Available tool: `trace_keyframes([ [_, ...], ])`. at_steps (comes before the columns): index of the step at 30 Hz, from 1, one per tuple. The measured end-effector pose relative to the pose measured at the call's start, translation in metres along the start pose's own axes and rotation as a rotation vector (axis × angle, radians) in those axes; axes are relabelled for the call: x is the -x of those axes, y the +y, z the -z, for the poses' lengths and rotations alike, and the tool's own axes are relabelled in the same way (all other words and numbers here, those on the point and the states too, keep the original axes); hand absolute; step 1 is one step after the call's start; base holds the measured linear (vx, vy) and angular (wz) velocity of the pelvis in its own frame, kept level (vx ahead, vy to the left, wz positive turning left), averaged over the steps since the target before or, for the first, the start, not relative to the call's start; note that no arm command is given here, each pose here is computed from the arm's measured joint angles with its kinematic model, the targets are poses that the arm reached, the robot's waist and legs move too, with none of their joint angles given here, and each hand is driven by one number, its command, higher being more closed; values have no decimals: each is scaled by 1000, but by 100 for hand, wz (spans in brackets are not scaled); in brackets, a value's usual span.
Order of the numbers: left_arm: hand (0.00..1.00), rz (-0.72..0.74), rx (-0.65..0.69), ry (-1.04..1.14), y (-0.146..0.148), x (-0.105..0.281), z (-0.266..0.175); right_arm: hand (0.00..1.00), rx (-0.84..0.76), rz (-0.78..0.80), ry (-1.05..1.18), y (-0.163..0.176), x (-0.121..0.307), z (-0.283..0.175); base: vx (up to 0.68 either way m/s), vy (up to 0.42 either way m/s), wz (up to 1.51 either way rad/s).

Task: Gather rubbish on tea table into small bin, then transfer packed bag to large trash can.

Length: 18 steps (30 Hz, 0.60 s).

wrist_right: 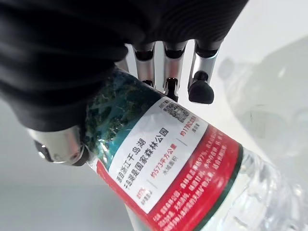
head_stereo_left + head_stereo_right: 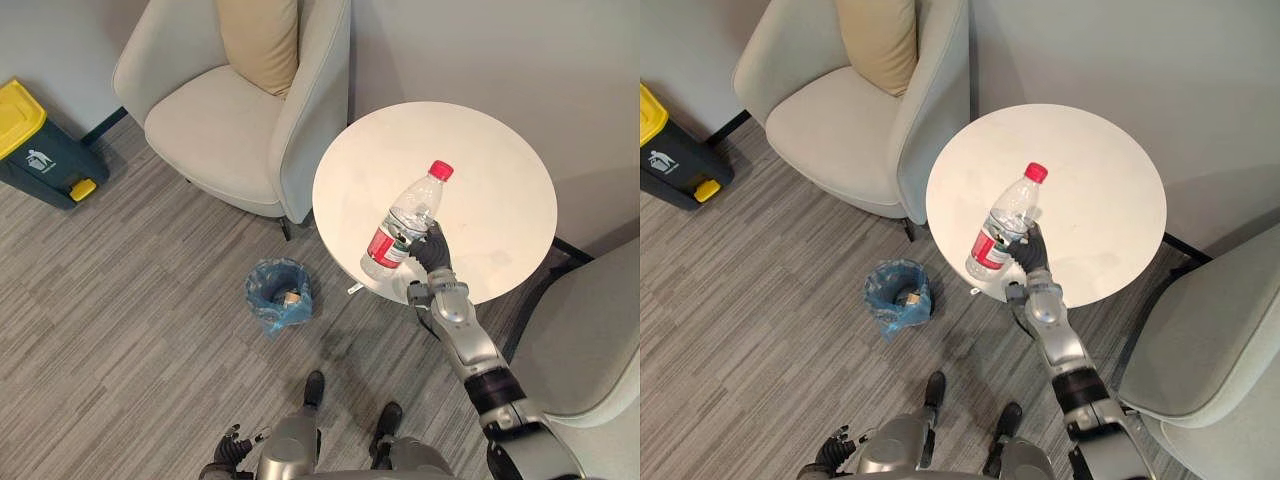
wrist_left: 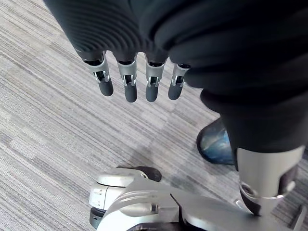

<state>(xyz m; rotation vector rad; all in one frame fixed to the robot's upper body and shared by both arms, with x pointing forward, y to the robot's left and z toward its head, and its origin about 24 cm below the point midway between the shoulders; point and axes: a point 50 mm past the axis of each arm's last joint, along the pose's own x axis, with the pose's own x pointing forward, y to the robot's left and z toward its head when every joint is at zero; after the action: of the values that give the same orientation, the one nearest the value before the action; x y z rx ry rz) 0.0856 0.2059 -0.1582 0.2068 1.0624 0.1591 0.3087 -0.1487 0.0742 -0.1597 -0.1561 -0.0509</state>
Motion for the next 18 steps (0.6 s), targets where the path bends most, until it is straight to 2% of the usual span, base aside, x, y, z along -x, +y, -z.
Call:
trace_keyframes([
  [9,0,-5,-41,33,4,1,8,100,-10,-31,-56,1,51,-4,-33,11,-14],
  [13,0,-7,-50,41,6,1,9,100,-20,-27,-81,4,59,-9,2,8,-14],
  [18,0,-2,-63,50,5,1,11,100,53,-29,-84,3,68,-7,-1,13,-15],
])
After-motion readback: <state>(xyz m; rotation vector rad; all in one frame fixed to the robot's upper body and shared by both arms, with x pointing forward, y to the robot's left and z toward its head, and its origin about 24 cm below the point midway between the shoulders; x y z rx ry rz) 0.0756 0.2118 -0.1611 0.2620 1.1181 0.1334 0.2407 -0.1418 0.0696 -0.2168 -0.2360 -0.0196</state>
